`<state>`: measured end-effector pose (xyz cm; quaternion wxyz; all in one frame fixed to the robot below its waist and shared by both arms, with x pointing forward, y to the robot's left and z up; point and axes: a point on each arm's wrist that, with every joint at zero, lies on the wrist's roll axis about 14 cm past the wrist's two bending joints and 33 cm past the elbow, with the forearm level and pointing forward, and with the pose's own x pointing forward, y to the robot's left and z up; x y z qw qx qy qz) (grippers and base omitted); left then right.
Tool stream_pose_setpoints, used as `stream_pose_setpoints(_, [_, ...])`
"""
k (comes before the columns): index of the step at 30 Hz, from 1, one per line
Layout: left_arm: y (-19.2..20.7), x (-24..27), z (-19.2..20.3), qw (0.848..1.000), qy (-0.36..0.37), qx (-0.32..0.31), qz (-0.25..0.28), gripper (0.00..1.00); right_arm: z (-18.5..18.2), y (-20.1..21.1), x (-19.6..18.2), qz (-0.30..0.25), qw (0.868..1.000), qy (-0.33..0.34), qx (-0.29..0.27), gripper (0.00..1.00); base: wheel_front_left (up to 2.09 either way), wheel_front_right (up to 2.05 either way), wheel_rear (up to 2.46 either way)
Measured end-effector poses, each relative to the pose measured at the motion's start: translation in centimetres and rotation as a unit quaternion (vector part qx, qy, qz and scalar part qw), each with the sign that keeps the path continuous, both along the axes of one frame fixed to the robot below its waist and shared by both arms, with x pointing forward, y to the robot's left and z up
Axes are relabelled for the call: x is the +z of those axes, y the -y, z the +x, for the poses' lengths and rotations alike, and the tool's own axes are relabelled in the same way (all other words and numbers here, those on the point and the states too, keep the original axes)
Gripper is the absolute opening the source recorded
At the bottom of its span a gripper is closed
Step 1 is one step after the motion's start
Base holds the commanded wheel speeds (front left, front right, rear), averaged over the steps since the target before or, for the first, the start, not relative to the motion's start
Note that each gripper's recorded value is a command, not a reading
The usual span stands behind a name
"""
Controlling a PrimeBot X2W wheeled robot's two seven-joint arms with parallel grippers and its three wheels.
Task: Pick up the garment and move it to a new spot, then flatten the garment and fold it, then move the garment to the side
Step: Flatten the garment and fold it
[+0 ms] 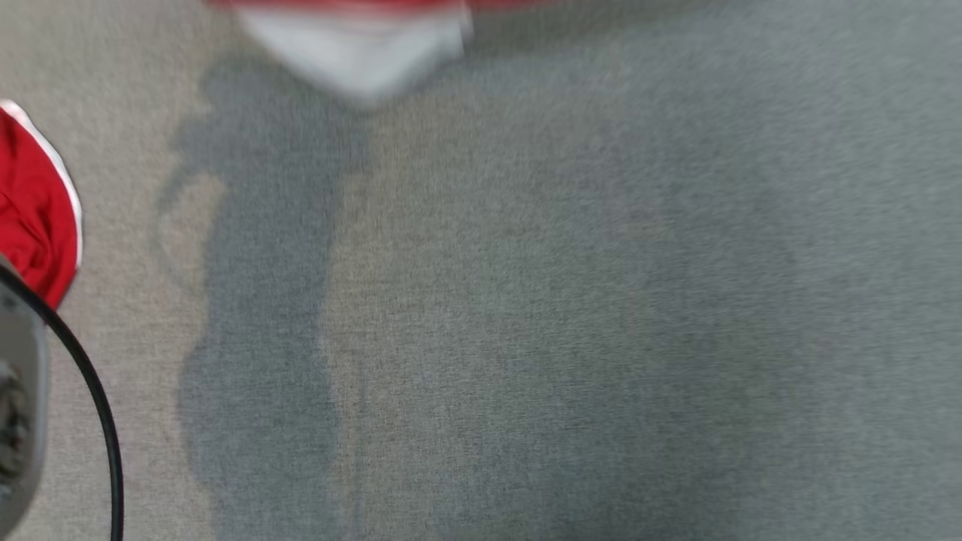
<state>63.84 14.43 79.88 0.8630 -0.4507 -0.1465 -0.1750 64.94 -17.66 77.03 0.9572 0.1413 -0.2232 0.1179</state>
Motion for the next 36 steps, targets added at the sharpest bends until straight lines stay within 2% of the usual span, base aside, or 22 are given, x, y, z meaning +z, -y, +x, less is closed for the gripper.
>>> stream_pose_setpoints(4, [-0.3, -0.2, 3.5, 0.999, 0.039, 0.033, -0.01, 0.0, 3.5, 0.2, -0.5, 0.024, 0.999, 0.042, -0.017, 0.0, 0.0, 0.0, 0.0])
stream_pose_setpoints(7, [0.4, -1.9, 5.4, 0.998, 0.045, 0.036, -0.008, 0.0, 5.6, -0.3, -3.1, 0.027, 0.998, 0.045, -0.021, 0.0, 0.0, 0.0, 0.0])
stream_pose_setpoints(12, [0.5, -6.7, 7.4, 0.998, 0.026, 0.039, 0.041, 0.0, 8.5, -2.3, -11.2, 0.06, 0.998, -0.029, 0.003, 0.0, 0.0, 0.0, 0.0])
stream_pose_setpoints(17, [1.4, -15.1, 7.6, 0.992, -0.044, 0.017, 0.118, 0.0, 8.2, -4.2, -22.1, 0.049, 0.989, -0.142, 0.018, 0.0, 0.0, 0.0, 0.0])
stream_pose_setpoints(21, [1.4, -22.0, 6.2, 0.972, -0.112, 0.001, 0.205, 0.0, 6.4, -5.7, -27.3, 0.039, 0.979, -0.199, 0.037, 0.0, 0.0, 0.0, 0.0])
stream_pose_setpoints(27, [0.5, -27.7, 2.7, 0.949, -0.173, -0.017, 0.264, 0.0, 3.3, -5.5, -32.1, 0.045, 0.962, -0.267, 0.041, 0.0, 0.0, 0.0, 0.0])
stream_pose_setpoints(34, [-0.6, -33.7, -3.3, 0.889, -0.253, -0.07, 0.374, 0.0, -0.4, -4.8, -34.3, 0.045, 0.945, -0.322, 0.039, 0.0, 0.0, 0.0, 0.0])
stream_pose_setpoints(36, [-0.5, -34.8, -5.2, 0.879, -0.276, -0.09, 0.379, 0.0, -1.5, -4.6, -34.5, 0.054, 0.941, -0.333, 0.036, 0.0, 0.0, 0.0, 0.0])
